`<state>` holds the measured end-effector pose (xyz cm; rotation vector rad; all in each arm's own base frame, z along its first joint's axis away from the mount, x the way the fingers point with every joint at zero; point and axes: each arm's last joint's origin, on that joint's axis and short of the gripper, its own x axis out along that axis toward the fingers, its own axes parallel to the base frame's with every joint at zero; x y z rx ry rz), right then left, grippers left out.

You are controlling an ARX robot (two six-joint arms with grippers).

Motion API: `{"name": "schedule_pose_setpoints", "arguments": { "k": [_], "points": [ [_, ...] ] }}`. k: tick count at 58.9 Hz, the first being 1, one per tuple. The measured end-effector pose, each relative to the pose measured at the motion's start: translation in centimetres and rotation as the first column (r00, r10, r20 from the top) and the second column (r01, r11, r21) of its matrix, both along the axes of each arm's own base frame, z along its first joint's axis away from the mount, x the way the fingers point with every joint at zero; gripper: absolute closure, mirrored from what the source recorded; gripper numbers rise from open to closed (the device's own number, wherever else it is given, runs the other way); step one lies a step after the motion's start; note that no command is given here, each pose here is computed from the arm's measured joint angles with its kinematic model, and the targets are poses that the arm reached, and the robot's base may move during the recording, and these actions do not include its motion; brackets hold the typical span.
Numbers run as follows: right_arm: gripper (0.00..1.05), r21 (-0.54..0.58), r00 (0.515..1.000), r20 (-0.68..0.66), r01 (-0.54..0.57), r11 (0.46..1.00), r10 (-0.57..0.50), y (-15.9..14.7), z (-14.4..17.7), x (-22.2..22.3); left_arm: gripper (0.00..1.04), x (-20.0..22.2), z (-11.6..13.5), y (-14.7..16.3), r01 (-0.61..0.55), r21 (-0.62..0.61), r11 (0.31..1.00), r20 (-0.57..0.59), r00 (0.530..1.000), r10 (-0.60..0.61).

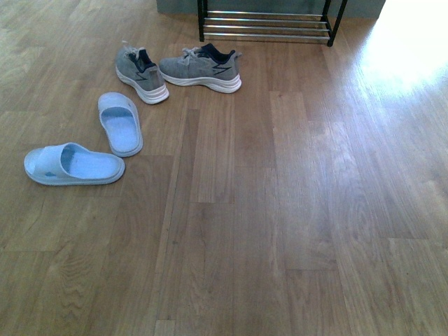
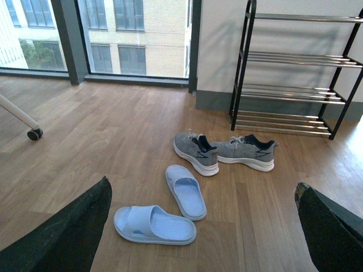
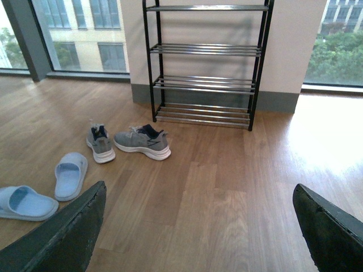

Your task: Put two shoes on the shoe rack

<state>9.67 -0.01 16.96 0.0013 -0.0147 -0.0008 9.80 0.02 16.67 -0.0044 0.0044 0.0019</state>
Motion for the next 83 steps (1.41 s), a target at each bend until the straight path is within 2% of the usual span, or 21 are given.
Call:
{"name": "schedule_pose_setpoints", "arguments": {
  "k": [83],
  "points": [
    [0.09, 0.0, 1.0, 0.0, 0.0, 1.0, 0.0, 0.0, 0.0, 0.0, 0.09, 0.0, 0.0, 0.0, 0.0, 0.0, 1.0, 0.0, 1.0, 0.0]
  ]
}}
